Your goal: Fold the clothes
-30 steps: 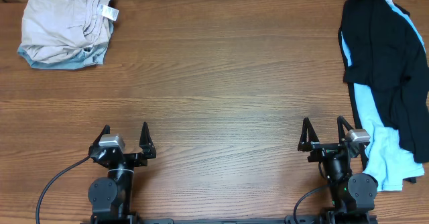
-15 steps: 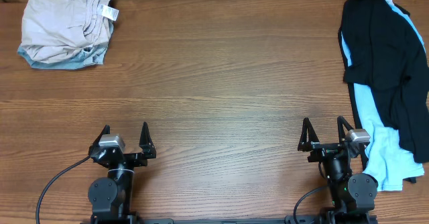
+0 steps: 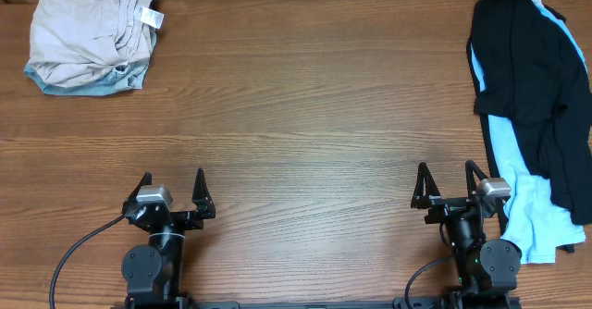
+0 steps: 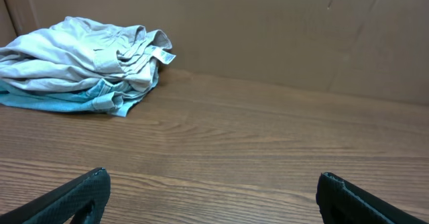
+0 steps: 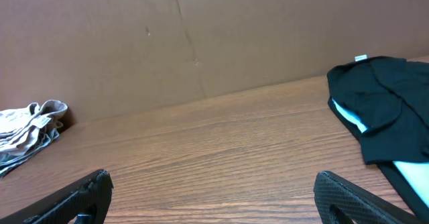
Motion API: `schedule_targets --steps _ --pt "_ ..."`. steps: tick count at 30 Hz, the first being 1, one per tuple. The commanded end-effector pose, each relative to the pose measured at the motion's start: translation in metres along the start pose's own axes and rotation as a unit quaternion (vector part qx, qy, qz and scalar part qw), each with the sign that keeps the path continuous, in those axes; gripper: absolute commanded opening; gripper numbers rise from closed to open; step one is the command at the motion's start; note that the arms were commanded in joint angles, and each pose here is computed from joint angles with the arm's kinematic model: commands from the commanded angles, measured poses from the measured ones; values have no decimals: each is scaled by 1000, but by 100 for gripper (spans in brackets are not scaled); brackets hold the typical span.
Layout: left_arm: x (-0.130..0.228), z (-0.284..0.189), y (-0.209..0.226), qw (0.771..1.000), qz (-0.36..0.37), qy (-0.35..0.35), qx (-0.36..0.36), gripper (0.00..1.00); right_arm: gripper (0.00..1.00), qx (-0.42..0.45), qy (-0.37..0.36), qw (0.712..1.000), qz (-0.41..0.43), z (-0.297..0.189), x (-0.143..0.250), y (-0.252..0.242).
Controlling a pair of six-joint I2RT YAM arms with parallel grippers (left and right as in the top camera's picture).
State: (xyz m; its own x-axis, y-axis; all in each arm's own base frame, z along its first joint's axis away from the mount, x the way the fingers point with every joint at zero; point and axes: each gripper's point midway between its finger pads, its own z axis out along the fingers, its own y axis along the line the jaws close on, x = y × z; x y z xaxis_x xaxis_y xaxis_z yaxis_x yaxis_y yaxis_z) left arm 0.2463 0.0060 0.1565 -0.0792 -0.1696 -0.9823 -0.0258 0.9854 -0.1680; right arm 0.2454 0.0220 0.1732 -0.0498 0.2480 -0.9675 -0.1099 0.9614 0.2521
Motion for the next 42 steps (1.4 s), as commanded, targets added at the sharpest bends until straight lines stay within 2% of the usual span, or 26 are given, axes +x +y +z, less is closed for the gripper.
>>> schedule_targets --steps 1,30,37,40,42 --pt "0 0 2 1000 -7 -4 -6 100 100 0 -2 1000 2 0 2 0" --pt "1 0 -3 1000 -8 -2 9 100 100 -3 -17 1000 0 0 -6 1" --pt "-25 -3 -22 997 -3 -51 60 100 100 -30 -77 997 -8 -7 -46 16" --pt "-55 -10 -29 993 3 -96 73 100 100 -36 -112 993 -29 -16 -79 26" --pt "-90 -22 -35 988 12 -134 78 100 100 -44 -156 986 -49 -33 -121 38"
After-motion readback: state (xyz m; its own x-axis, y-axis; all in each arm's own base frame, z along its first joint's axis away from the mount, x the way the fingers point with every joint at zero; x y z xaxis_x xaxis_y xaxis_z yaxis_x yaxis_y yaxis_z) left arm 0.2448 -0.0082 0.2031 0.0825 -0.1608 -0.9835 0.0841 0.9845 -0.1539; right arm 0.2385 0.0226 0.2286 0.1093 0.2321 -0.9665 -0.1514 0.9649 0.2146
